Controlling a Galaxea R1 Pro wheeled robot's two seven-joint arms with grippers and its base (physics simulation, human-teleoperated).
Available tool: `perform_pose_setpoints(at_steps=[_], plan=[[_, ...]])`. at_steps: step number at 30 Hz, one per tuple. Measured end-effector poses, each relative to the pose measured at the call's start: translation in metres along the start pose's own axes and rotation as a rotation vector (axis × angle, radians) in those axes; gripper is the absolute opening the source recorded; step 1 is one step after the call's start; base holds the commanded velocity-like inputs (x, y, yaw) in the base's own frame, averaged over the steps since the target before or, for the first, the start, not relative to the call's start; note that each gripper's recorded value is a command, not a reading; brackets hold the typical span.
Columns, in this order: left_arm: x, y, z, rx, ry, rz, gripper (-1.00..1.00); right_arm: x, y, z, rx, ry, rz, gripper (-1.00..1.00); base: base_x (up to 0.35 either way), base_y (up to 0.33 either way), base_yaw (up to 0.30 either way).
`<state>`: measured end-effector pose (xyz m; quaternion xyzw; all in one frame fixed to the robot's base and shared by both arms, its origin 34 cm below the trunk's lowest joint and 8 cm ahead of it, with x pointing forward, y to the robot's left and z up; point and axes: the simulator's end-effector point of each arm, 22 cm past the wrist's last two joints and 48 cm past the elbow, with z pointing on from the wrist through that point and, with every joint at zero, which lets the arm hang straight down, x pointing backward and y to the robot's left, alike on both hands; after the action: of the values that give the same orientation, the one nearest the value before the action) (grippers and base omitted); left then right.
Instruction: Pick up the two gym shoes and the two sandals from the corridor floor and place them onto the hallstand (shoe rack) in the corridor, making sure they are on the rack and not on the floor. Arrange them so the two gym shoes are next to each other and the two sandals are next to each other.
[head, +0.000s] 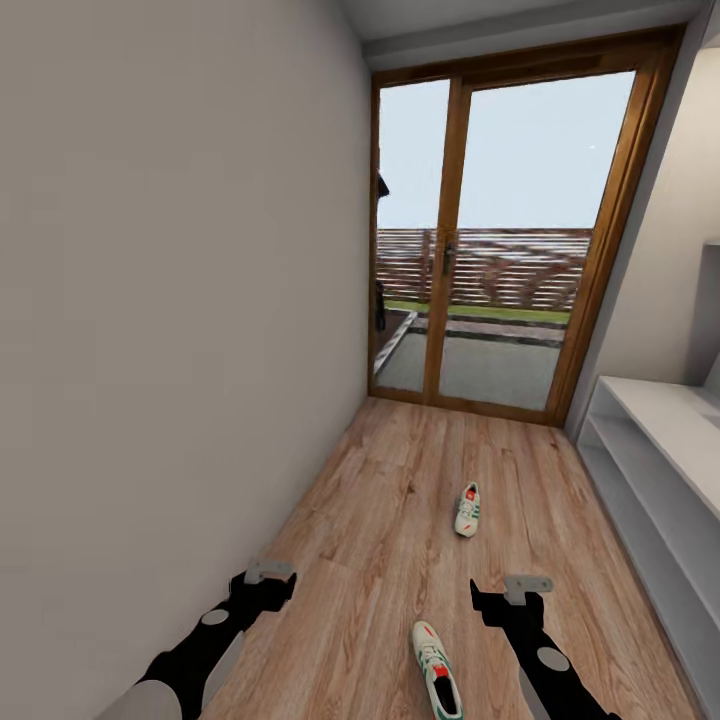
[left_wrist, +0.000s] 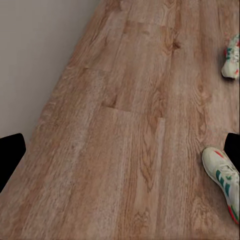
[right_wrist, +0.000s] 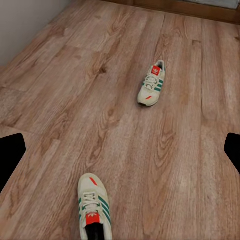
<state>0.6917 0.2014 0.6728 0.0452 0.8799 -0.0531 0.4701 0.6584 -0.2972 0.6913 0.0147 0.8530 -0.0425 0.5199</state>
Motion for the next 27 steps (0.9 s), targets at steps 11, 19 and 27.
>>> perform_pose_setpoints(at_steps=[11, 19, 27], plan=[[-0.040, -0.038, 0.001, 0.172, -0.060, 0.016, 1.00, 0.016, 0.001, -0.001, -0.001, 0.033, 0.000, 1.00, 0.000, 0.000, 0.000], [-0.089, -0.042, 0.004, 0.182, -0.103, 0.018, 1.00, 0.022, 0.001, -0.001, 0.000, 0.043, 0.003, 1.00, 0.000, 0.000, 0.000], [-0.093, -0.078, 0.010, 0.228, -0.121, 0.007, 1.00, 0.037, 0.002, 0.005, -0.001, 0.047, 0.002, 1.00, 0.000, 0.000, 0.000]])
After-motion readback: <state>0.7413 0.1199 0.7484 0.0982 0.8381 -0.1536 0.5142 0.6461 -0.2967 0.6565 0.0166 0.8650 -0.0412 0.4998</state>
